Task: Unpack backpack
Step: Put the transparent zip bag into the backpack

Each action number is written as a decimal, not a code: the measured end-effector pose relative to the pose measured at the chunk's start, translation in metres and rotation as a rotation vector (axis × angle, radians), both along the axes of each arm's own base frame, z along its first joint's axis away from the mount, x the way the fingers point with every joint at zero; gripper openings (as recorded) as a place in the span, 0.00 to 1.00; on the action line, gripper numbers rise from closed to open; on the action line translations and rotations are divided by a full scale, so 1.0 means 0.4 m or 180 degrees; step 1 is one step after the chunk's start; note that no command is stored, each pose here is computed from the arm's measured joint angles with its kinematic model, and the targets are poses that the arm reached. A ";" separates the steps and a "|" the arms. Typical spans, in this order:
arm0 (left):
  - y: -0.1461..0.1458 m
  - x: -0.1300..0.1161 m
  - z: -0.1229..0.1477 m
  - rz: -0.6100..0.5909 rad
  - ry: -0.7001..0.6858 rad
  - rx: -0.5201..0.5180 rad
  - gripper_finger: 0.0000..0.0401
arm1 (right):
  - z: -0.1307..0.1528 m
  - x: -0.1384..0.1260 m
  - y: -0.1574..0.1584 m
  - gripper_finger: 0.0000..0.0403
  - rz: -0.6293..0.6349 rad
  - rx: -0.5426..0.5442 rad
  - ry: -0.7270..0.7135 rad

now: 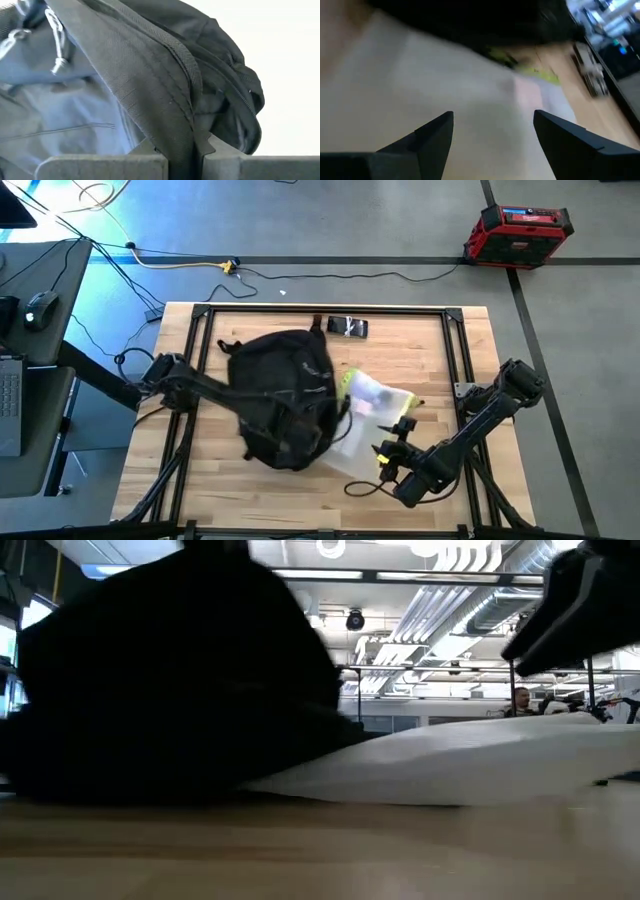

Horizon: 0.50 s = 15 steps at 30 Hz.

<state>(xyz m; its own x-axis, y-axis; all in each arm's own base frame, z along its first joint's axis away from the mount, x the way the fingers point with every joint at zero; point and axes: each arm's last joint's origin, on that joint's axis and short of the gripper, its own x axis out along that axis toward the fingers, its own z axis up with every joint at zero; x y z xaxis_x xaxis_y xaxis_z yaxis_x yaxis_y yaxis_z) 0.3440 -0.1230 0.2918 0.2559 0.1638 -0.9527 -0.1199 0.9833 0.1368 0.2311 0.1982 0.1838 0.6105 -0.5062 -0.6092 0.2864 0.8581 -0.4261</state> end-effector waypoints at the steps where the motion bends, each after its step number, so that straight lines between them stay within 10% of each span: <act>1: 0.013 0.009 0.015 0.0017 -0.0075 -0.0017 0.00 | 0.012 0.009 0.009 0.65 0.0079 -0.0004 -0.0028; 15: 0.099 0.048 0.212 0.0232 -0.0951 -0.0160 0.00 | 0.066 0.227 -0.067 0.65 0.1121 0.0341 -0.0717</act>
<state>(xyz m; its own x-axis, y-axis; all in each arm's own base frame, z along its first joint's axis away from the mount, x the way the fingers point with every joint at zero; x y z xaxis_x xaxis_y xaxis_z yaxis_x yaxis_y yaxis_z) 0.3634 -0.0835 0.3765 0.5152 0.1466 -0.8445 -0.2180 0.9753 0.0363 0.3218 0.1714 0.2103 0.8584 -0.1843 -0.4787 0.0436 0.9561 -0.2898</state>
